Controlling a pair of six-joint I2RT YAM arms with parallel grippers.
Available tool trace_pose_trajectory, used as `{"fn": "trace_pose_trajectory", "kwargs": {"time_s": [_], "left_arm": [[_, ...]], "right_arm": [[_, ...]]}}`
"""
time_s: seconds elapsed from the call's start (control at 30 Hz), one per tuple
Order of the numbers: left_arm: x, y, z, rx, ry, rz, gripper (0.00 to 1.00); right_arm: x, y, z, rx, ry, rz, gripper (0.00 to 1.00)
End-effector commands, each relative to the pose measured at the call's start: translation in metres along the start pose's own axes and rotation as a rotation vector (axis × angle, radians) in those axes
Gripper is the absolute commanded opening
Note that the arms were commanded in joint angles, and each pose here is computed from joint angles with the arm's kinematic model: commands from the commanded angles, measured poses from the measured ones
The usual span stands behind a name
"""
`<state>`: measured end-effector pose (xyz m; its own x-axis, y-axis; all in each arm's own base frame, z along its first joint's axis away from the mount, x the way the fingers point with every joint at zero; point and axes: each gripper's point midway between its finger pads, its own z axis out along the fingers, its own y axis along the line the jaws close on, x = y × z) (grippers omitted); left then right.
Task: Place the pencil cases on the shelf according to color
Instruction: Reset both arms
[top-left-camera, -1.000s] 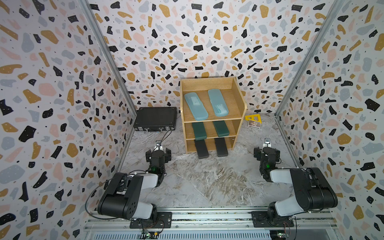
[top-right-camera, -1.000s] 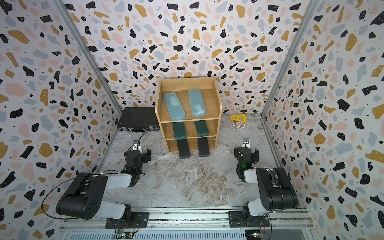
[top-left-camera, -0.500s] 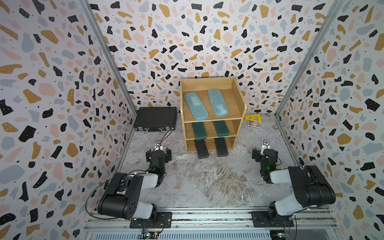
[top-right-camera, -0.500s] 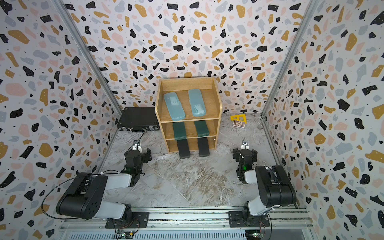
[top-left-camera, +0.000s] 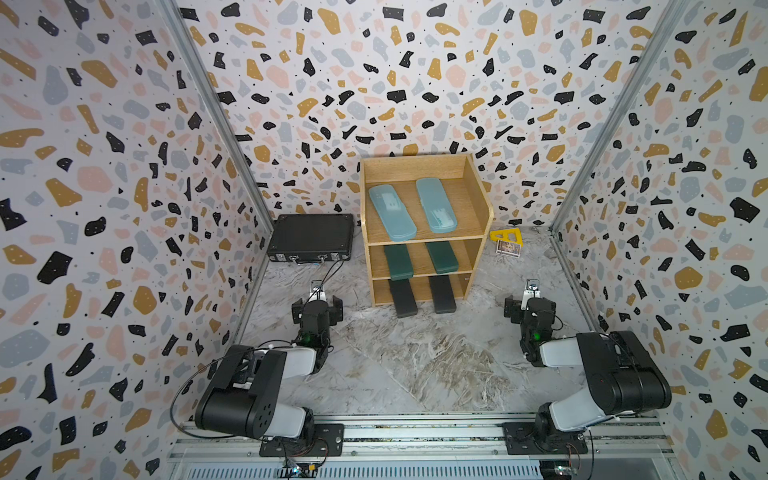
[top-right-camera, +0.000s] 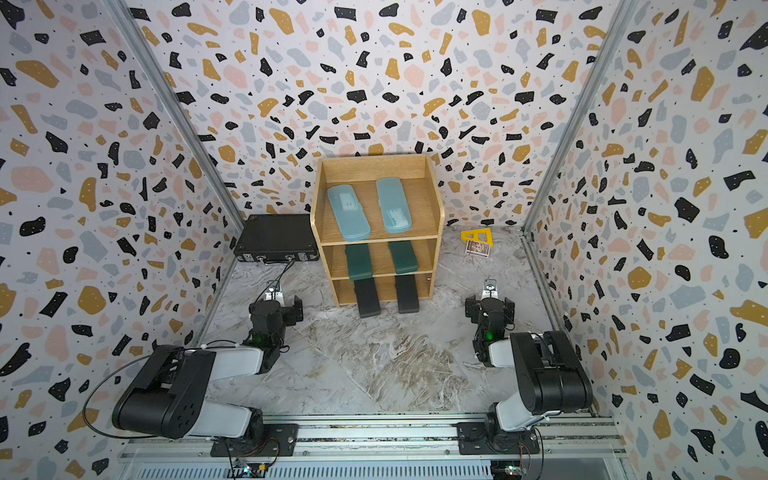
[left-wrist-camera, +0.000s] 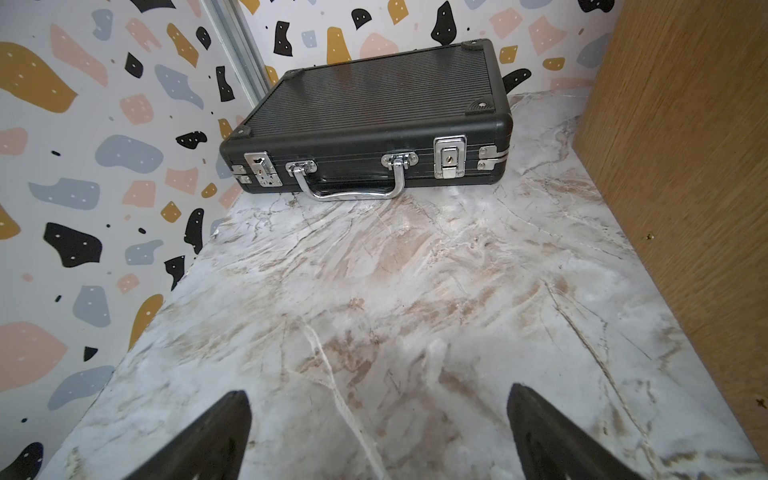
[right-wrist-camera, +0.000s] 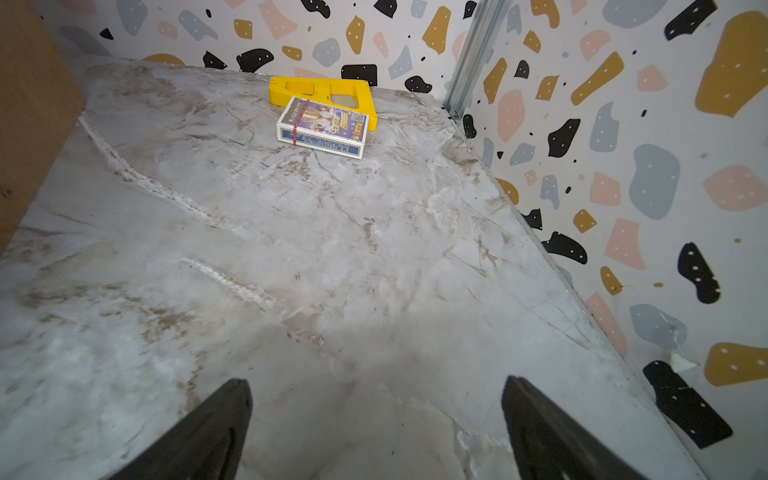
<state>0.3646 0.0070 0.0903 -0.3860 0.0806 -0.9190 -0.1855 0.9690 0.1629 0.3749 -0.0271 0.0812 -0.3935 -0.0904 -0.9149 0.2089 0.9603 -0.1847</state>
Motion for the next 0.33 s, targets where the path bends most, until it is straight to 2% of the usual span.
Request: {"fn": "trace_pose_trajectory", "kwargs": {"time_s": [0.0, 0.3], "left_arm": [[-0.0114, 0.0023, -0.0005, -0.004, -0.046, -0.023, 1.00], [-0.0118, 0.0013, -0.0006, 0.001, -0.047, -0.023, 1.00]], "right_arm": [[-0.0080, -0.0017, -0.0006, 0.002, -0.023, 0.020, 1.00], [-0.0086, -0.0016, -0.0005, 0.001, -0.026, 0.020, 1.00]]}}
